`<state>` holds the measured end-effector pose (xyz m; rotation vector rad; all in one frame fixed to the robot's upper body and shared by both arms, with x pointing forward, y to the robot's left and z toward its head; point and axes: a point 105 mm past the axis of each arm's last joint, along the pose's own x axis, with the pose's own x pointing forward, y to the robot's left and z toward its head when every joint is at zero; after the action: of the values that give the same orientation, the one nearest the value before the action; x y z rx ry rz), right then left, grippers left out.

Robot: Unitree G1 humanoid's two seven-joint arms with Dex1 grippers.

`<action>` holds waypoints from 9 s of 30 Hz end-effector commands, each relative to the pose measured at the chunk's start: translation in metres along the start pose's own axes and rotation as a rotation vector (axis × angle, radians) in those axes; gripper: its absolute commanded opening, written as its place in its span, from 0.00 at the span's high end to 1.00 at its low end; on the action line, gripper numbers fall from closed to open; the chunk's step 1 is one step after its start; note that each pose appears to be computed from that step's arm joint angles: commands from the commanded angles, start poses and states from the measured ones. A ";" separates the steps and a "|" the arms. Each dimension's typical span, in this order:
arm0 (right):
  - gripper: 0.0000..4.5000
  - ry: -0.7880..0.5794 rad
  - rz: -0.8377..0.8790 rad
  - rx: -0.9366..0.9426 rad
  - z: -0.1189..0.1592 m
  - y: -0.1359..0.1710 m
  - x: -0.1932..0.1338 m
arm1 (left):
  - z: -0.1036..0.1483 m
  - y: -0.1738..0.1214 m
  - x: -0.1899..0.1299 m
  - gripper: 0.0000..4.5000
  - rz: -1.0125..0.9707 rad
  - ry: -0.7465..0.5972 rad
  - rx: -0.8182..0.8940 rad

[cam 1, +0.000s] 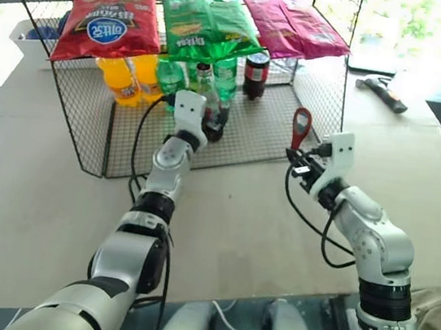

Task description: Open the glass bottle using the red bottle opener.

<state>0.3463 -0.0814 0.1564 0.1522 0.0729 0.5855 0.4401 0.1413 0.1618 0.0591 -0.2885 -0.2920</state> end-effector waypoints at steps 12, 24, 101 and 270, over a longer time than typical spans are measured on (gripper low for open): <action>1.00 -0.143 -0.017 -0.095 0.035 -0.006 -0.001 | 0.063 -0.056 -0.073 0.36 -0.371 -0.094 -0.060; 1.00 -0.204 -0.001 -0.156 0.051 -0.006 0.004 | 0.018 -0.075 -0.119 0.36 -0.387 0.035 -0.024; 1.00 -0.187 0.081 -0.226 0.039 0.008 0.007 | 0.072 -0.085 -0.122 0.27 -0.392 -0.195 -0.041; 1.00 -0.229 0.043 -0.669 0.005 -0.031 0.052 | 0.003 -0.090 -0.099 0.66 -0.338 0.042 -0.096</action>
<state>0.4043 -0.0725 0.1257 -0.5365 -0.3177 0.6300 0.3225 0.0843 0.1772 0.0231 -0.4169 -0.6242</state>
